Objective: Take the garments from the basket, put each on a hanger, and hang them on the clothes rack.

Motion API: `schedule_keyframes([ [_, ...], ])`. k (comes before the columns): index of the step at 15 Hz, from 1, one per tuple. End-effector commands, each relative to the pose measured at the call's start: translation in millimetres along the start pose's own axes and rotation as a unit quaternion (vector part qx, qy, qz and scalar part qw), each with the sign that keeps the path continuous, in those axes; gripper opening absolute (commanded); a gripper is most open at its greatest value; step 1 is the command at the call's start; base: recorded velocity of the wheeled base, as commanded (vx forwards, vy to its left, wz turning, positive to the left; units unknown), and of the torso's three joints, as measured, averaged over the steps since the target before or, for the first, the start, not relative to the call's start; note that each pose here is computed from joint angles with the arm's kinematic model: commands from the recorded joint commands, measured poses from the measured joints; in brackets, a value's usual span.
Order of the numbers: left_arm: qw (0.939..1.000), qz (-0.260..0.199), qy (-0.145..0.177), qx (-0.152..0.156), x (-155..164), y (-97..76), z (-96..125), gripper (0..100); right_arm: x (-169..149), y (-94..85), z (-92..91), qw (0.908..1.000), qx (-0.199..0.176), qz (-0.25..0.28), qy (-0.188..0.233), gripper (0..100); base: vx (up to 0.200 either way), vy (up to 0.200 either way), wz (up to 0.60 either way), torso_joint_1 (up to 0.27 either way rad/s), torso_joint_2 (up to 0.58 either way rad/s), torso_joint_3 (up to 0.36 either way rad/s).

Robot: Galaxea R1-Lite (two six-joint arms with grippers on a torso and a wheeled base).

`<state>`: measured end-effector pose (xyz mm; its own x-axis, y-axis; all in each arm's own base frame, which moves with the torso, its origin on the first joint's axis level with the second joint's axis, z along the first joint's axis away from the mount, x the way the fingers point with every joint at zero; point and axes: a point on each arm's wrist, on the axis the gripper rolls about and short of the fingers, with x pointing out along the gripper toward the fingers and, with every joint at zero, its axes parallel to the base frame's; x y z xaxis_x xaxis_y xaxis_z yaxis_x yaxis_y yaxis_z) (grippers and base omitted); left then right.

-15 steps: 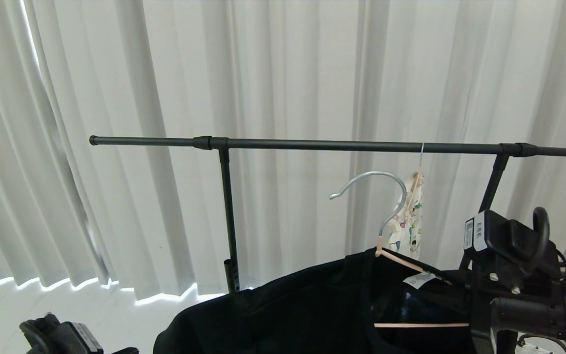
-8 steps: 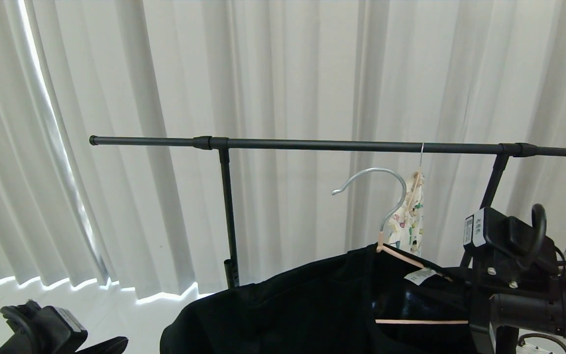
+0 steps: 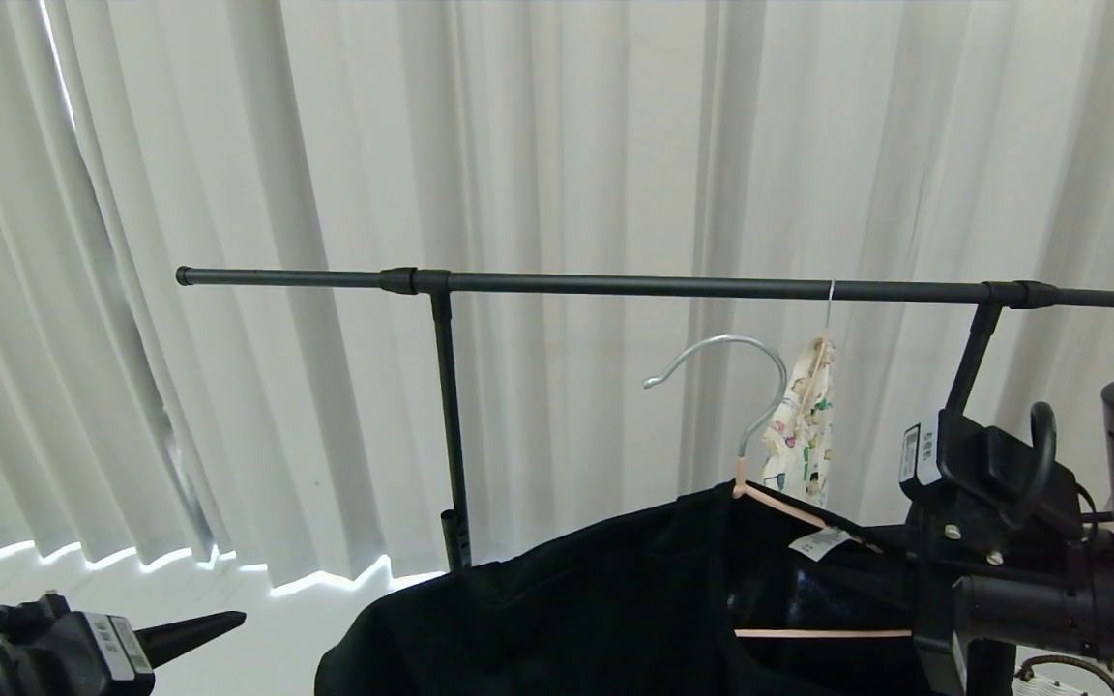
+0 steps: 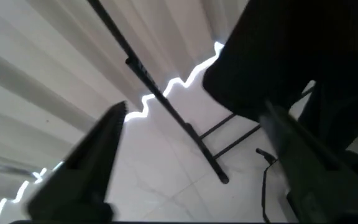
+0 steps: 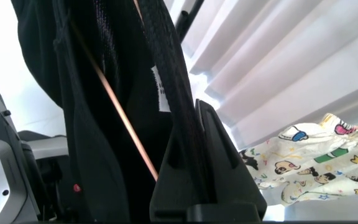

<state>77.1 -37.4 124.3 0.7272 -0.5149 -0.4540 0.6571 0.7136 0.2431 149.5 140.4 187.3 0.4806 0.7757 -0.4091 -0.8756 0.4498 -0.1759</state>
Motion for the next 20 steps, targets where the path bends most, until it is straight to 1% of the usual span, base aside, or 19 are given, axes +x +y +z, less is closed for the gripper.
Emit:
schedule_keyframes([
  [1,0.9995,-0.024,-0.019,0.003,-1.3,-0.1,4.1,100,2.6,-0.8,0.5,1.0,-0.001,-0.001,-0.003,0,0.0,0.0,0.0,0.0,0.0,0.0],
  [2,0.9994,-0.029,-0.017,0.002,0.7,0.6,5.5,100,2.6,-1.1,1.2,1.0,-0.003,-0.002,-0.007,0,0.0,0.0,0.0,0.0,0.0,0.0],
  [3,0.9994,-0.035,-0.002,-0.002,6.0,1.5,4.8,100,2.3,-0.8,1.6,1.0,-0.004,-0.001,-0.008,0,0.0,0.0,0.0,0.0,0.0,0.0],
  [5,0.9991,-0.036,0.016,-0.017,14.6,5.6,7.8,100,-2.6,1.7,3.7,0.9998,-0.009,-0.001,-0.017,0,0.0,0.0,0.0,0.0,0.0,0.0],
  [7,0.9983,-0.043,0.032,-0.023,21.5,7.5,8.7,100,-6.8,5.9,6.6,0.9995,-0.015,0.005,-0.027,0,0.0,0.0,0.0,0.0,0.0,0.0],
  [8,0.9979,-0.046,0.04,-0.023,24.4,7.7,7.8,0,-7.2,6.1,7.3,0.9995,-0.015,0.005,-0.028,0,0.0,0.0,0.0,0.0,0.0,0.0],
  [12,0.998,-0.047,0.037,-0.02,27.1,9.8,12.5,0,-11.9,11.4,8.2,0.9991,-0.021,0.012,-0.036,0,0.0,0.0,0.0,0.0,0.0,0.0],
  [13,0.9981,-0.038,0.043,-0.024,26.9,10.5,10.3,0,-12.2,11.3,7.4,0.9991,-0.02,0.01,-0.035,0,0.0,0.0,0.0,0.0,0.0,0.0],
  [14,0.998,-0.014,0.055,-0.029,26.0,12.9,7.0,0,-12.4,10.4,6.2,0.9993,-0.019,0.007,-0.032,0,0.0,0.0,0.0,0.0,0.0,0.0],
  [15,0.9962,0.022,0.075,-0.037,24.1,14.9,0.2,0,-13.6,6.2,4.7,0.9994,-0.014,-0.013,-0.027,0,0.0,0.0,0.0,0.0,0.0,0.0],
  [16,0.9932,0.057,0.091,-0.045,20.5,16.2,-6.5,0,-14.8,2.1,2.2,0.9992,-0.009,-0.033,-0.02,0,0.0,0.0,0.0,0.0,0.0,0.0],
  [17,0.9898,0.088,0.096,-0.057,15.6,18.6,-11.1,0,-19.3,-1.4,0.9,0.9986,-0.003,-0.048,-0.021,0,0.0,0.0,0.0,0.0,0.0,0.0],
  [18,0.9892,0.099,0.091,-0.06,13.1,20.2,-10.3,0,-20.7,-4.7,-0.2,0.9982,0.0,-0.056,-0.019,0,0.0,0.0,0.0,0.0,0.0,0.0],
  [19,0.9902,0.101,0.079,-0.055,11.0,20.7,-7.0,0,-20.5,-5.6,-0.6,0.9981,0.001,-0.059,-0.018,0,0.0,0.0,0.0,0.0,0.0,0.0],
  [20,0.9902,0.101,0.079,-0.055,11.0,20.7,-7.0,0,-20.5,-5.6,-0.6,0.9981,0.001,-0.059,-0.018,0,0.0,0.0,0.0,0.0,0.0,0.0],
])
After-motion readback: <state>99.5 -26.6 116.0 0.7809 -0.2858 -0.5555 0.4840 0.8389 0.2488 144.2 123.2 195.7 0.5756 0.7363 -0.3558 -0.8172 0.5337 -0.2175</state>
